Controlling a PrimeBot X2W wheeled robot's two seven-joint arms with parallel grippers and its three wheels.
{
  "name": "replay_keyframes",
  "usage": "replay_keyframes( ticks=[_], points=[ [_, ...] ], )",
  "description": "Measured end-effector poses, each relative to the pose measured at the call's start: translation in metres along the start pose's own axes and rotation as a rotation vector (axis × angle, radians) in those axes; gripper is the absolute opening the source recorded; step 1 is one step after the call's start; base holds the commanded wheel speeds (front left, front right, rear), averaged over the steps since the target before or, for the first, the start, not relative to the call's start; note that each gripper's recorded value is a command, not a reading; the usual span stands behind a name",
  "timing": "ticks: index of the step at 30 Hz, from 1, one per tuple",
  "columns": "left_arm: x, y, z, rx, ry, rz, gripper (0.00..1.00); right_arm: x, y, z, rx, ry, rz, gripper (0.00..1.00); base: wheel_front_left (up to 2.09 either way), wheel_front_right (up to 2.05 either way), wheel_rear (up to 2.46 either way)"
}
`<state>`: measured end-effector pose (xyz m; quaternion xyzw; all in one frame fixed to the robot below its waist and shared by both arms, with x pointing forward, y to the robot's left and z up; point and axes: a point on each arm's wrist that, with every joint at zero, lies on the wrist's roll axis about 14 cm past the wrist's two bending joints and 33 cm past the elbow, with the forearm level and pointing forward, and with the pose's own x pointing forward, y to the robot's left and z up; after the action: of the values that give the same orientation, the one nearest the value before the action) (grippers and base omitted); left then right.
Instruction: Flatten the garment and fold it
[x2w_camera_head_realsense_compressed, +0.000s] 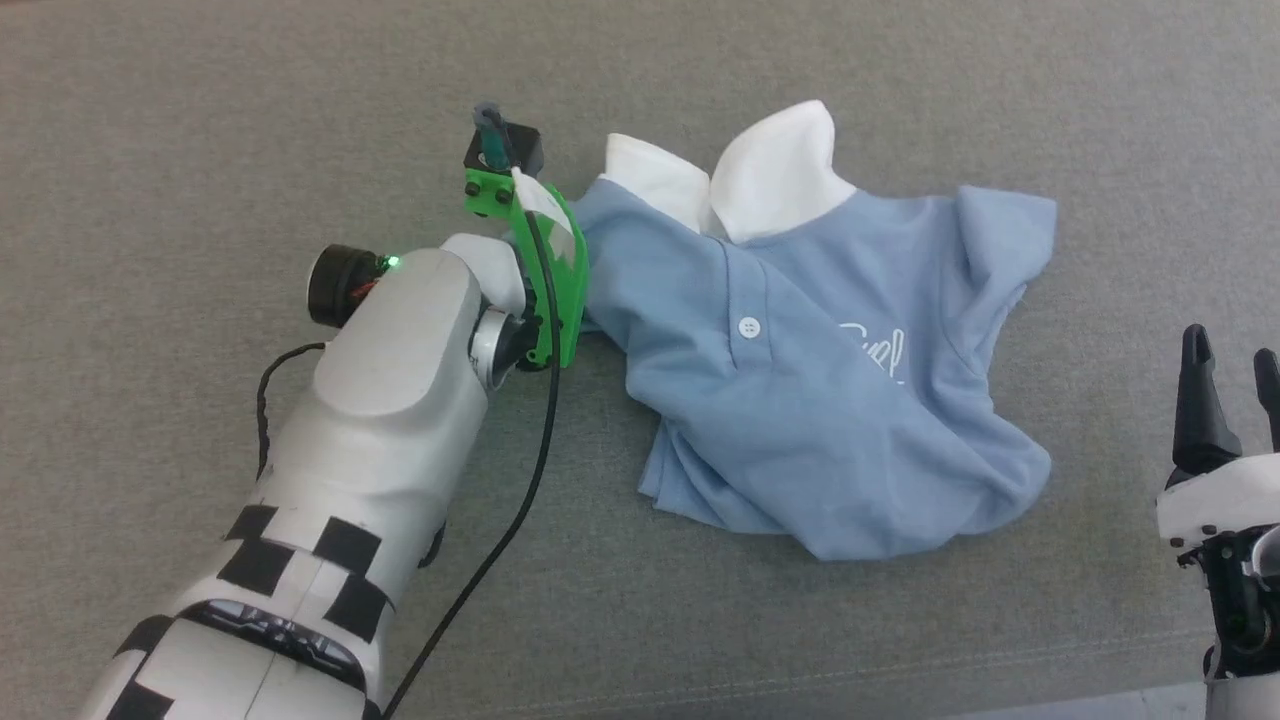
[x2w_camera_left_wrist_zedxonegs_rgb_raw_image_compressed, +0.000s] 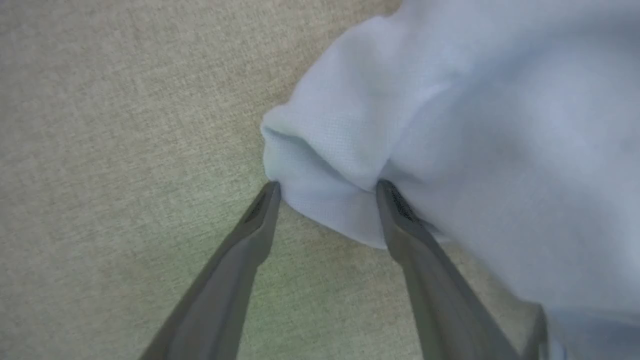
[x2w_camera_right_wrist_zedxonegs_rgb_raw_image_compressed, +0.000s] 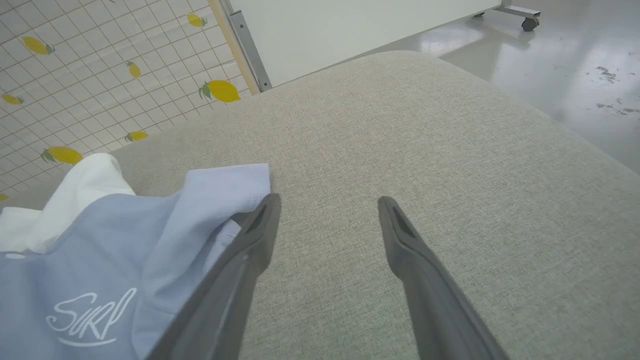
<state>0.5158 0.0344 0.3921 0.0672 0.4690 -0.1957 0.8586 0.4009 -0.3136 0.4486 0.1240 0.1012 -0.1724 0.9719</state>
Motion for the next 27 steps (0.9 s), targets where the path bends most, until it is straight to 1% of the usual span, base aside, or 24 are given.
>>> replay_keyframes(
  ticks=[3,5,7,9,11,14,16,17,20,22,24,27],
  points=[
    [0.011,-0.001,-0.008,0.049,0.075,0.014,1.00,0.000,-0.008,-0.005,-0.007,0.012,-0.022,1.00,0.00,0.00,0.00],
    [0.014,-0.002,-0.010,0.056,0.103,0.011,1.00,0.000,-0.010,-0.007,-0.011,0.019,-0.030,1.00,0.00,0.00,0.00],
    [0.014,-0.003,-0.011,0.056,0.106,0.006,0.00,0.000,-0.010,-0.009,-0.011,0.021,-0.030,1.00,0.00,0.00,0.00],
    [0.013,-0.004,-0.008,0.045,0.082,-0.007,0.00,0.001,-0.007,-0.010,-0.009,0.025,-0.023,1.00,0.00,0.00,0.00],
    [0.011,-0.006,-0.005,0.009,0.040,-0.030,0.00,0.003,-0.004,-0.011,-0.011,0.027,-0.015,1.00,0.00,0.00,0.00],
    [0.002,-0.004,0.002,-0.089,-0.046,-0.061,0.00,0.004,0.003,-0.010,-0.009,0.024,0.003,1.00,0.00,0.00,0.00],
    [-0.007,0.003,0.009,-0.155,-0.116,-0.064,0.00,0.003,0.007,-0.007,-0.011,0.018,0.017,1.00,0.00,0.00,0.00],
    [-0.015,0.009,0.016,-0.198,-0.167,-0.064,0.00,0.003,0.011,-0.005,-0.011,0.013,0.027,1.00,0.00,0.00,0.00],
    [-0.048,0.038,0.042,-0.280,-0.328,-0.029,0.00,0.001,0.021,0.000,-0.009,0.002,0.055,1.00,0.00,0.00,0.00],
    [-0.069,0.059,0.048,-0.324,-0.396,0.011,0.00,-0.002,0.026,0.003,-0.012,-0.003,0.071,1.00,0.00,0.00,0.00],
    [-0.086,0.083,0.040,-0.372,-0.434,0.069,0.00,-0.005,0.031,0.004,-0.014,-0.001,0.086,1.00,0.00,0.00,0.00],
    [-0.099,0.117,-0.003,-0.471,-0.411,0.166,0.00,-0.010,0.039,0.007,-0.013,-0.003,0.113,1.00,0.00,0.00,0.00]
  ],
)
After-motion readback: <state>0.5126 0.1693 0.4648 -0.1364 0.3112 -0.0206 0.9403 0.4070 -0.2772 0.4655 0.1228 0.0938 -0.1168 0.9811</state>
